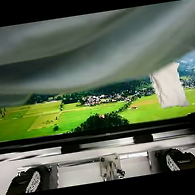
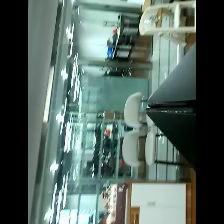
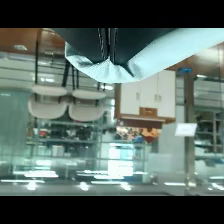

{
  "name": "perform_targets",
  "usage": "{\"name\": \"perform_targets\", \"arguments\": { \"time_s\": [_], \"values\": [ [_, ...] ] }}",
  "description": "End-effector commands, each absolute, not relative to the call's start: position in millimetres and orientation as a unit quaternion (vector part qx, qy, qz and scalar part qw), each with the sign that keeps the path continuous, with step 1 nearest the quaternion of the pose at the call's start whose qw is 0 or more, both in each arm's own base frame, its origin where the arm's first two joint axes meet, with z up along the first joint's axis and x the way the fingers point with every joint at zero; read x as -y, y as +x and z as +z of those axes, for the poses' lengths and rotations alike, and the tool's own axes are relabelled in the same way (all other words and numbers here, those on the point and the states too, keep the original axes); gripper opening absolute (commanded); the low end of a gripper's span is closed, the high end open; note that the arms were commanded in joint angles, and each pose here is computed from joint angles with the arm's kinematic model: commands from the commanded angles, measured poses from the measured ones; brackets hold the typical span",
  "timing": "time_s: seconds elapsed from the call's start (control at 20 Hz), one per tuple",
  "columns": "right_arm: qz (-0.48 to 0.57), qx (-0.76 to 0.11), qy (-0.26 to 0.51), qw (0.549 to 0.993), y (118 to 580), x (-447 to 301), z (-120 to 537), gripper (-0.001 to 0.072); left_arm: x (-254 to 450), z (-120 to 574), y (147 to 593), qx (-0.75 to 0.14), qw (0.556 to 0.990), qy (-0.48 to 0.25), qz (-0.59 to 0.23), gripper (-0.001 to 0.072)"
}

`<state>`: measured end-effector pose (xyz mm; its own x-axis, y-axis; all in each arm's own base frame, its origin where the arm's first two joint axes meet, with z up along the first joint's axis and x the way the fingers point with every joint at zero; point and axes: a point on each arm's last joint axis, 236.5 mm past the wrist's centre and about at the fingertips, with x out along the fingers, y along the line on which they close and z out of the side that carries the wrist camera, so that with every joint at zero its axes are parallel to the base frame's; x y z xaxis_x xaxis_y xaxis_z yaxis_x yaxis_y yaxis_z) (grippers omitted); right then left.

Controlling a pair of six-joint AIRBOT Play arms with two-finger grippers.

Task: Fold the shirts.

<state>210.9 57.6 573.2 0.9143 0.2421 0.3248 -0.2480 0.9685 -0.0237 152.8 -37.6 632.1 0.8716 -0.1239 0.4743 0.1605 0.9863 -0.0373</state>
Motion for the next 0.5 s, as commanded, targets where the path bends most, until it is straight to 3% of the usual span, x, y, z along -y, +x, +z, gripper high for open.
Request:
{"name": "perform_targets", "arguments": {
  "time_s": [0.0, 0.1, 0.25, 0.45],
  "values": [
    [0.092, 0.117, 0.009, 0.989, 220.1, -43.1, 552.2, 0.0059, 21.7, 627.0, 149.2, 0.234, 0.972, -0.016, -0.030, 0.0028],
    [0.082, 0.049, 0.007, 0.995, 249.7, -37.0, 520.2, 0.0059, 9.9, 603.0, 172.2, 0.186, 0.983, -0.006, -0.006, 0.0028],
    [0.094, -0.126, 0.026, 0.987, 309.1, -39.2, 431.7, 0.0059, -5.7, 524.1, 229.4, 0.042, 0.999, -0.005, 0.014, 0.0028],
    [0.106, -0.409, 0.043, 0.905, 367.4, -38.0, 274.5, 0.0059, -15.0, 367.3, 306.8, -0.179, 0.983, -0.033, 0.010, 0.0031]
  ]
}}
